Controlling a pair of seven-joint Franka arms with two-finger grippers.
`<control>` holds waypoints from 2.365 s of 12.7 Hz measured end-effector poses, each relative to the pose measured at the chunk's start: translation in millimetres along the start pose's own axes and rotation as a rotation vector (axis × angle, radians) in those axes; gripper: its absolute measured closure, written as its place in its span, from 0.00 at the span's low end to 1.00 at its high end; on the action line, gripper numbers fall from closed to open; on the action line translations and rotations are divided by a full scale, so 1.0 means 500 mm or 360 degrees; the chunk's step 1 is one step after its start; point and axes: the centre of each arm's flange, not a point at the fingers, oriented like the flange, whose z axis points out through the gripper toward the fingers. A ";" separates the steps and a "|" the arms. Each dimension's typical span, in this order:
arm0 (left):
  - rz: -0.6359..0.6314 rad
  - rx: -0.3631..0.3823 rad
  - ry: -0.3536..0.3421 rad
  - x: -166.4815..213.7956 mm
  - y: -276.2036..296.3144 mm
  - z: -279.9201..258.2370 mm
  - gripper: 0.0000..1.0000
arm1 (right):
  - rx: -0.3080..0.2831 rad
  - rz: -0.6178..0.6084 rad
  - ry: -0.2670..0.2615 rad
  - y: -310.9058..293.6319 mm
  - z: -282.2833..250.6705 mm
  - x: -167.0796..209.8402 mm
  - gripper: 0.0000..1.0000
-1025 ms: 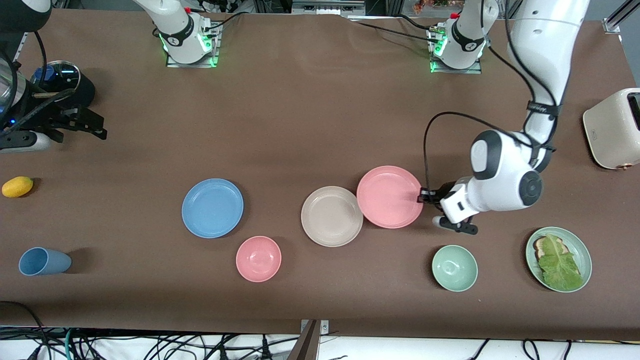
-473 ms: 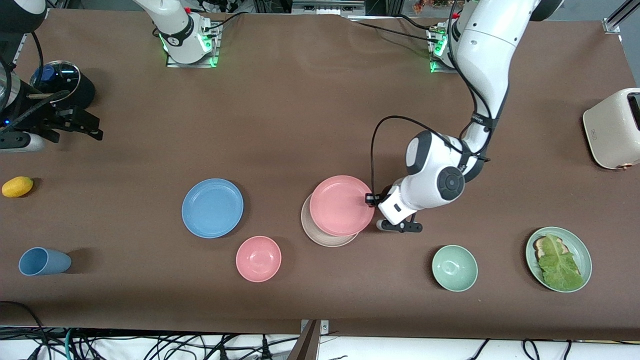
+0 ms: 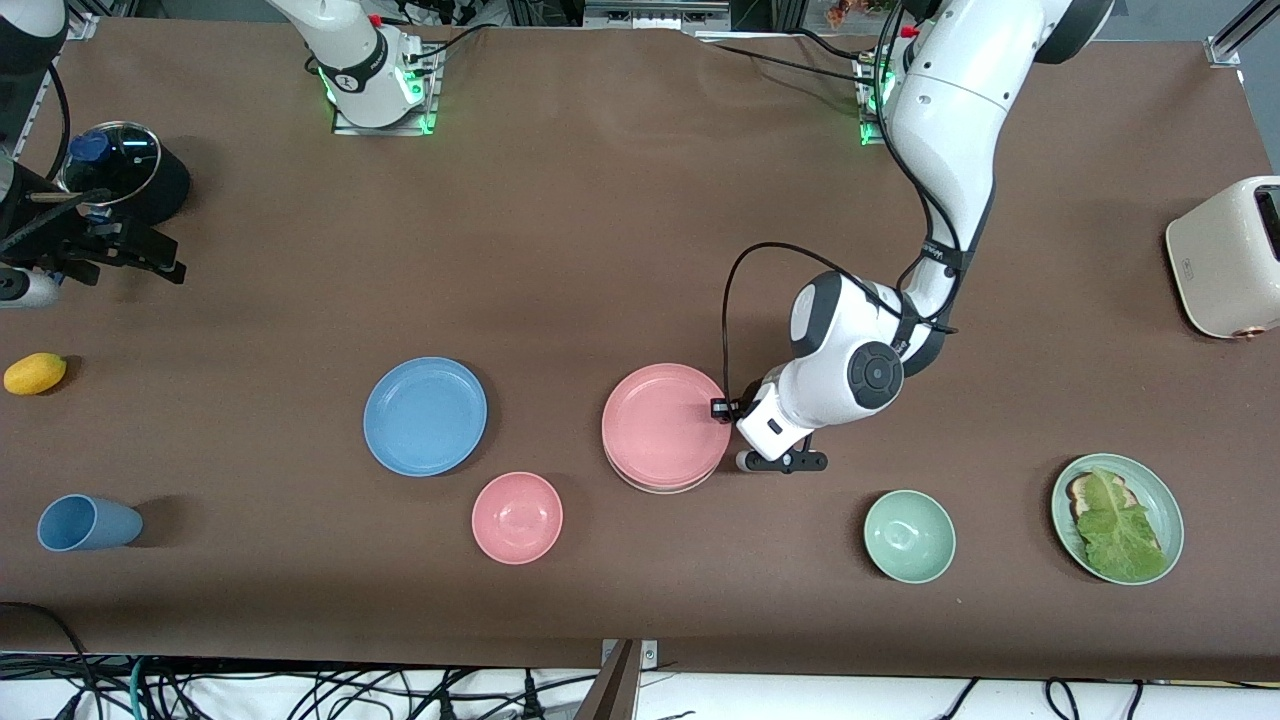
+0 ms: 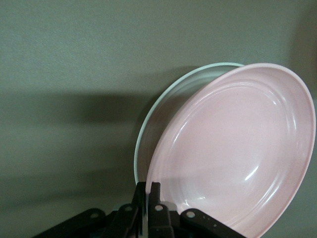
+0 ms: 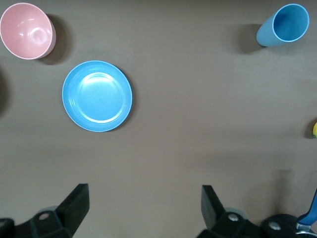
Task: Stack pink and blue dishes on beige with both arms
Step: 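Open the left gripper and draw it back from the plates, then lower the right gripper to the blue plate rim while the left gripper retreats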
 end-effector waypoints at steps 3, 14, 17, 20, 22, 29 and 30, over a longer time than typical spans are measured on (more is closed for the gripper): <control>-0.0013 0.0008 0.0011 0.006 -0.012 0.029 0.95 | 0.0000 -0.0001 -0.0003 0.000 0.002 0.001 0.00; -0.0008 -0.0022 0.0091 0.027 0.004 0.004 0.55 | -0.0002 0.0004 -0.0072 0.004 0.053 0.023 0.00; 0.0000 -0.0014 0.0046 0.025 0.013 -0.044 0.54 | -0.0004 -0.0004 -0.0131 -0.003 0.100 0.041 0.00; 0.0042 0.0148 -0.0076 0.020 -0.019 -0.126 0.52 | -0.0007 -0.0032 -0.0174 -0.025 0.196 0.084 0.00; 0.0038 0.0240 -0.0157 0.016 -0.053 -0.197 0.51 | -0.0013 -0.0058 -0.0170 -0.046 0.278 0.116 0.00; 0.0051 0.0223 -0.0334 0.053 -0.273 -0.364 0.41 | -0.0027 -0.0097 -0.0008 -0.082 0.575 0.135 0.00; 0.0027 0.0228 -0.0337 0.057 -0.305 -0.381 0.35 | -0.0025 -0.0088 0.0006 -0.086 0.608 0.130 0.00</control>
